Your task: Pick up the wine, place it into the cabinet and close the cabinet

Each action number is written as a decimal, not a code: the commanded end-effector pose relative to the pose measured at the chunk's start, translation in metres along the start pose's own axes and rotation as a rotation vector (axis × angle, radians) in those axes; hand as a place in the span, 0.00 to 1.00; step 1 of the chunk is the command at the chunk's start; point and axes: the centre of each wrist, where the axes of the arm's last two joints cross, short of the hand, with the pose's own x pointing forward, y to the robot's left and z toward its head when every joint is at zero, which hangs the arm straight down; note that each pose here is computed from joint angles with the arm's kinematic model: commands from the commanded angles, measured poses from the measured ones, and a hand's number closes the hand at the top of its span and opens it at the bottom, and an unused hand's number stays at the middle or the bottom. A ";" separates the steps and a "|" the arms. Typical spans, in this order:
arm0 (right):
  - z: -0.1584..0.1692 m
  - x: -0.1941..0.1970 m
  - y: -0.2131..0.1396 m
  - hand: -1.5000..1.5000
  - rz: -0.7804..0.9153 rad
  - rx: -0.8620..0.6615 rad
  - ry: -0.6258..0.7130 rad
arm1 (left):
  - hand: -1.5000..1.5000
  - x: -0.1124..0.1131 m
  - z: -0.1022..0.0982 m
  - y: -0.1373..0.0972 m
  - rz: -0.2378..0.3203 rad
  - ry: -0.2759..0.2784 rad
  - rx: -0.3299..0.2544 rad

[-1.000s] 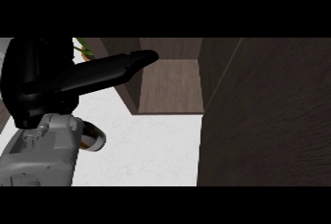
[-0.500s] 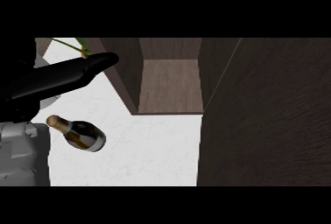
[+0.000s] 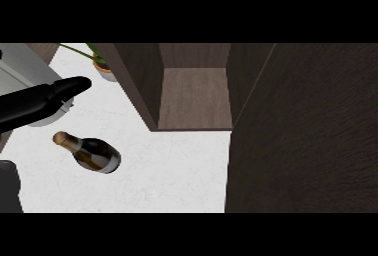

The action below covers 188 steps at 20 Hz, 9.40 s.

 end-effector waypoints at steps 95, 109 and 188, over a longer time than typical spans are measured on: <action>0.027 0.048 -0.002 0.00 -0.003 0.031 -0.078 | 1.00 -0.352 0.013 0.057 0.318 0.296 0.057; 0.024 0.039 0.004 0.00 -0.014 0.030 -0.094 | 1.00 -0.364 0.022 0.072 0.274 0.130 -0.181; 0.030 0.030 -0.007 0.00 -0.033 0.043 -0.062 | 1.00 -0.241 -0.021 -0.176 0.264 0.185 -0.309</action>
